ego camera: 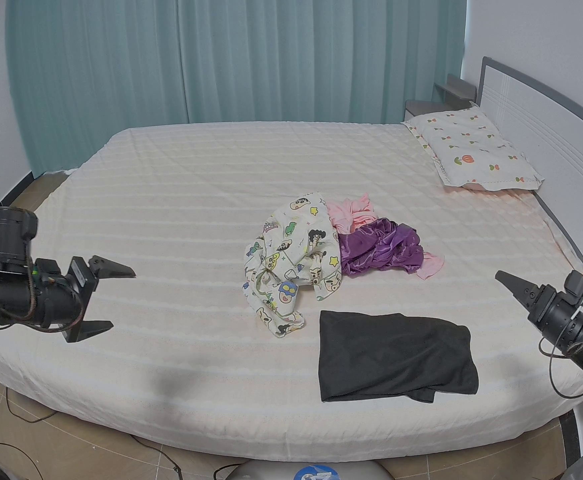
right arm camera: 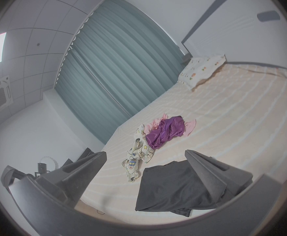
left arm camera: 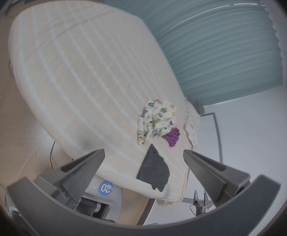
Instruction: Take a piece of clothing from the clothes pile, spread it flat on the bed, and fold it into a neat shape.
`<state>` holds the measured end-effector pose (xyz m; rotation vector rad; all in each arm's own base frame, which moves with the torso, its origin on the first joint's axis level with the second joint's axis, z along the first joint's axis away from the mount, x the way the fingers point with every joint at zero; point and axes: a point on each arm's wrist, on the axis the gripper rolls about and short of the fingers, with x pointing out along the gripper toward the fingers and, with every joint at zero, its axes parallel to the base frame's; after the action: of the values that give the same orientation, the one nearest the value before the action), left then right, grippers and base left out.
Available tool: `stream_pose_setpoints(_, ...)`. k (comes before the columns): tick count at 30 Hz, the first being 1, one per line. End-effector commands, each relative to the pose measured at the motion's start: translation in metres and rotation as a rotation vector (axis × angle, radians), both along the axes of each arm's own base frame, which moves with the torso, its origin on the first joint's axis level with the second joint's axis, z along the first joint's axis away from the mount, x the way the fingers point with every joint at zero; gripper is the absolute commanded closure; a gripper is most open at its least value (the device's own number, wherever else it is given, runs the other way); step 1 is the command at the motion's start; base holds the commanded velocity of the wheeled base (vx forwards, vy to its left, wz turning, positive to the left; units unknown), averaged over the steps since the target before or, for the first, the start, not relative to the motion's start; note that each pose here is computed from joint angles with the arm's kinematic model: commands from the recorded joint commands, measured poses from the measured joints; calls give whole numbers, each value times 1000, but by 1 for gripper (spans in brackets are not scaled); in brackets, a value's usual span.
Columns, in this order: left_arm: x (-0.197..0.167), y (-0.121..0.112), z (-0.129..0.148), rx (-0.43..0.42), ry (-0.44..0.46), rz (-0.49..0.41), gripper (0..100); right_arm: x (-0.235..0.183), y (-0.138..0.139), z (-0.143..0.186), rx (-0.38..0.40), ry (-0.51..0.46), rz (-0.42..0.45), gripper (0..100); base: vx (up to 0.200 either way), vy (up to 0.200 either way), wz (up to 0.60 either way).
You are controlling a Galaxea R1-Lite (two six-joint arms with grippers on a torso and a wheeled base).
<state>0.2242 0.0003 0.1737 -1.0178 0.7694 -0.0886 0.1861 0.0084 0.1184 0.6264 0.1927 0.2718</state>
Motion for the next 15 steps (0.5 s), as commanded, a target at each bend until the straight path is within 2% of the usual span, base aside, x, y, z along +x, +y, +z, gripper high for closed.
stream_pose_setpoints(1, -114, -6, 46, 54, -372, 8, 0, -75, -5, 34, -110, -194, -62, 0, 0, 0, 0)
stream_pose_setpoints(5, -141, -6, 41, 105, -445, 20, 0, -100, -5, 40, -140, -197, -66, 0, 0, 0, 0)
stream_pose_setpoints(9, -166, -7, 28, 194, -515, 3, 0, -127, -4, 48, -167, -219, -65, 0, 0, 0, 0)
stream_pose_setpoints(10, -177, -7, 22, 232, -552, -7, 0, -139, -4, 50, -183, -210, -62, 0, 0, 0, 0)
stream_pose_setpoints(15, -202, -8, 15, 307, -636, -23, 0, -167, -3, 46, -231, -162, -46, 0, 0, 0, 0)
